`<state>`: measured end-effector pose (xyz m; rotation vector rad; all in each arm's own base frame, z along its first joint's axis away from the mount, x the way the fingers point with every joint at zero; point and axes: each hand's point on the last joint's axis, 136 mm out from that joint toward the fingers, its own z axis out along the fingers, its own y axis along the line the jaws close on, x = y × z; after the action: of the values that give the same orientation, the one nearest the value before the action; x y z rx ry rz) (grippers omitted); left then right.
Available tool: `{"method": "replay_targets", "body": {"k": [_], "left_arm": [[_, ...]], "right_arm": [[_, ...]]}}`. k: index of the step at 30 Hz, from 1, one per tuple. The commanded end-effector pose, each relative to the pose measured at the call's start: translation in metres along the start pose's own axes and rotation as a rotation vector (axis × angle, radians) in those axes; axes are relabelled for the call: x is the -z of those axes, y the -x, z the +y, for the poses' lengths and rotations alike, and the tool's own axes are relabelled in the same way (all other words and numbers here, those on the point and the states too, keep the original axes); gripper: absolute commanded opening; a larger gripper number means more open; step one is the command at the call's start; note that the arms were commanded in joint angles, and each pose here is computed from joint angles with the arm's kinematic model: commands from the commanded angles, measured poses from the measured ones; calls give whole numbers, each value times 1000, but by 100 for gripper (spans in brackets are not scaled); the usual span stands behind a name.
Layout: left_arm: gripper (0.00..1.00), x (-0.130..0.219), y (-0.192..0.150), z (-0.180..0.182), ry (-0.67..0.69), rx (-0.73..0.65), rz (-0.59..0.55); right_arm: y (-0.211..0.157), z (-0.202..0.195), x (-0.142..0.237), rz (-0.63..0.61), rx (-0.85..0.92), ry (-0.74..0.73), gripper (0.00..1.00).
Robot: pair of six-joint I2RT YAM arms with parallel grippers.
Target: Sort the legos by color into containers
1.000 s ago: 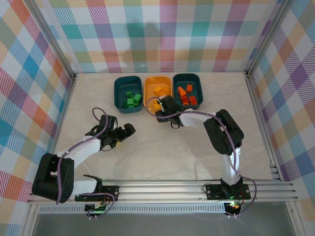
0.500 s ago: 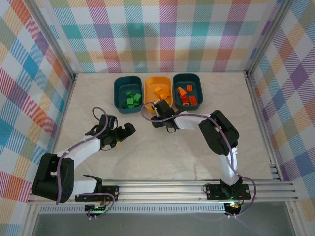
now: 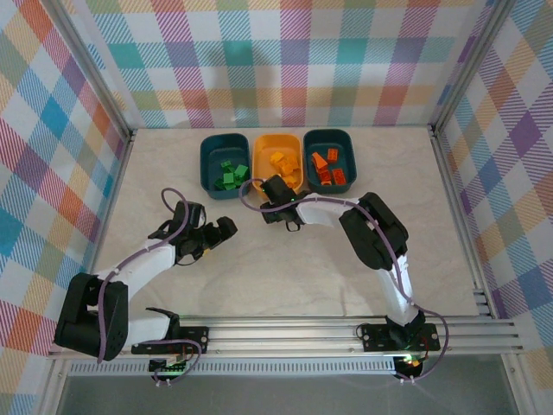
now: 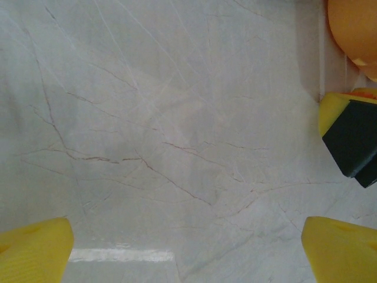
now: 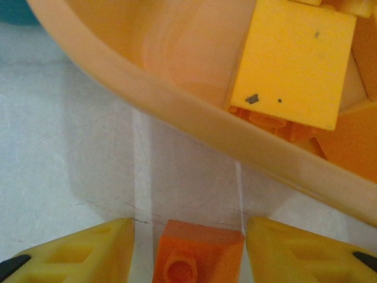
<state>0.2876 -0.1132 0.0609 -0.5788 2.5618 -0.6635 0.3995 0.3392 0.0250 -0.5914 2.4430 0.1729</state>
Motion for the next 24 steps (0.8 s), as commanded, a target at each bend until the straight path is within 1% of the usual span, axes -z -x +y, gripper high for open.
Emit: {"method": "replay_targets", "body": {"k": [1, 4, 12, 14, 16, 18, 20, 24], "left_arm": [[99, 10, 7, -9, -5, -39, -21], [99, 10, 8, -9, -5, -38, -25], [99, 10, 10, -13, -17, -36, -25], [98, 13, 10, -16, -14, -51, -28], [98, 17, 8, -23, -9, -96, -29], [98, 17, 1, -29, 8, -143, -10], [98, 14, -6, -40, -9, -179, 8], [98, 1, -16, -61, -52, -208, 31]], "right_arm": [[-16, -5, -1, 58, -18, -34, 50], [-21, -4, 3, 57, -29, -26, 43], [-3, 4, 33, -33, -18, -17, 36], [5, 7, 44, -62, -27, -1, 35], [13, 7, 55, -88, -37, 7, 35], [25, 7, 68, -122, -39, 16, 35], [40, 4, 83, -163, -37, 16, 35], [69, -22, 103, -219, -71, -7, 35]]}}
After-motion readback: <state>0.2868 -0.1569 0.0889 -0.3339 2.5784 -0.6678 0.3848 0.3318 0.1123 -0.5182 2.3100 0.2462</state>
